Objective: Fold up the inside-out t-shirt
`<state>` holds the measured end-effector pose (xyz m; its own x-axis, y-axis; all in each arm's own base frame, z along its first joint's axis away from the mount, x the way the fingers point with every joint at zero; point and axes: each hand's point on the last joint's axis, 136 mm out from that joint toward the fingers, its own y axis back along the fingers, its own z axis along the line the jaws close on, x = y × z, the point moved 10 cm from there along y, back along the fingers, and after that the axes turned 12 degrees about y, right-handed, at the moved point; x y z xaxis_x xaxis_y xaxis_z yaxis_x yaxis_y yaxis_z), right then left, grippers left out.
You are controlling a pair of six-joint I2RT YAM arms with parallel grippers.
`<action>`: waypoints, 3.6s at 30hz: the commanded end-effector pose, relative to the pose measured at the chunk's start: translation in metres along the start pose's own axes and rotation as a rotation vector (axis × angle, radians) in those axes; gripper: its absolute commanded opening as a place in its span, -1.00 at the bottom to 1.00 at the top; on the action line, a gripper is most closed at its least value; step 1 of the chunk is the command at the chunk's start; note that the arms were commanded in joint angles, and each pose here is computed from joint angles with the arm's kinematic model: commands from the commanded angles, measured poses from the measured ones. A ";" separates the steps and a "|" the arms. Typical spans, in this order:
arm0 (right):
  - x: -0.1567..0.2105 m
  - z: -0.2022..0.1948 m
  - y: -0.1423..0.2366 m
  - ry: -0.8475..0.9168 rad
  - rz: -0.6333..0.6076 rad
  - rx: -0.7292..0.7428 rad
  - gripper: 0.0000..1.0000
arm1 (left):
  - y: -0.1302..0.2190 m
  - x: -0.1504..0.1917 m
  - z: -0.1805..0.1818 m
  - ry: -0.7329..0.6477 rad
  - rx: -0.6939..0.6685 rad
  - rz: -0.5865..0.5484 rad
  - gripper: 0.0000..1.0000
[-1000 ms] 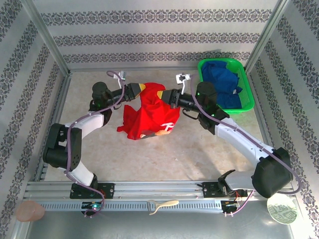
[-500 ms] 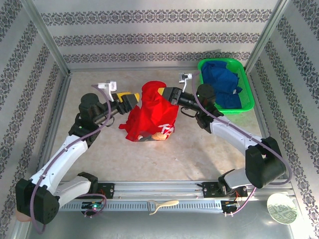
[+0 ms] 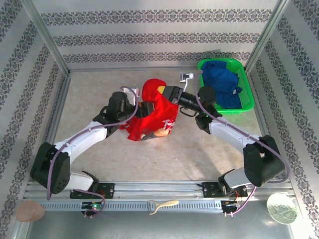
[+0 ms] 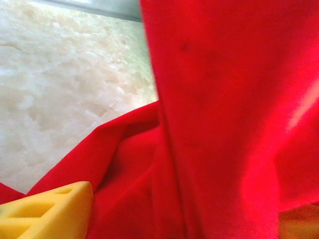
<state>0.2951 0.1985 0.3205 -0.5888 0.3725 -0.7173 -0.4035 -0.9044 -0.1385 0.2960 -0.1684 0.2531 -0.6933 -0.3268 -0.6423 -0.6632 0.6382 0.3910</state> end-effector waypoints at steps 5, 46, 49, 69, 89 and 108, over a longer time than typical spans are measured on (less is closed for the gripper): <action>-0.002 -0.011 0.011 0.023 -0.069 0.002 -1.00 | 0.056 -0.008 -0.028 -0.121 0.050 -0.075 0.43; 0.013 -0.021 0.015 -0.031 -0.058 0.069 -1.00 | 0.005 -0.039 -0.075 -0.179 0.320 -0.040 -1.00; 0.012 -0.024 0.018 -0.029 -0.067 0.086 -1.00 | 0.021 -0.045 -0.072 -0.174 0.319 -0.086 -1.00; 0.036 -0.041 0.027 0.016 -0.021 0.217 0.38 | 0.046 -0.070 -0.093 -0.105 0.416 -0.110 -1.00; 0.019 0.061 0.000 0.429 0.149 0.486 0.50 | 0.070 -0.095 -0.122 -0.064 0.462 -0.125 -1.00; 0.015 0.018 0.043 0.382 0.166 0.174 -1.00 | 0.071 -0.061 -0.071 -0.063 0.253 -0.136 0.37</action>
<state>0.2712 0.1683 0.2996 -0.4306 0.0929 -0.8977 -0.5821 -0.7887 0.1976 0.2576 -0.1536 0.3997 -0.5546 -0.4142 -0.7217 -0.6226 0.7820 0.0297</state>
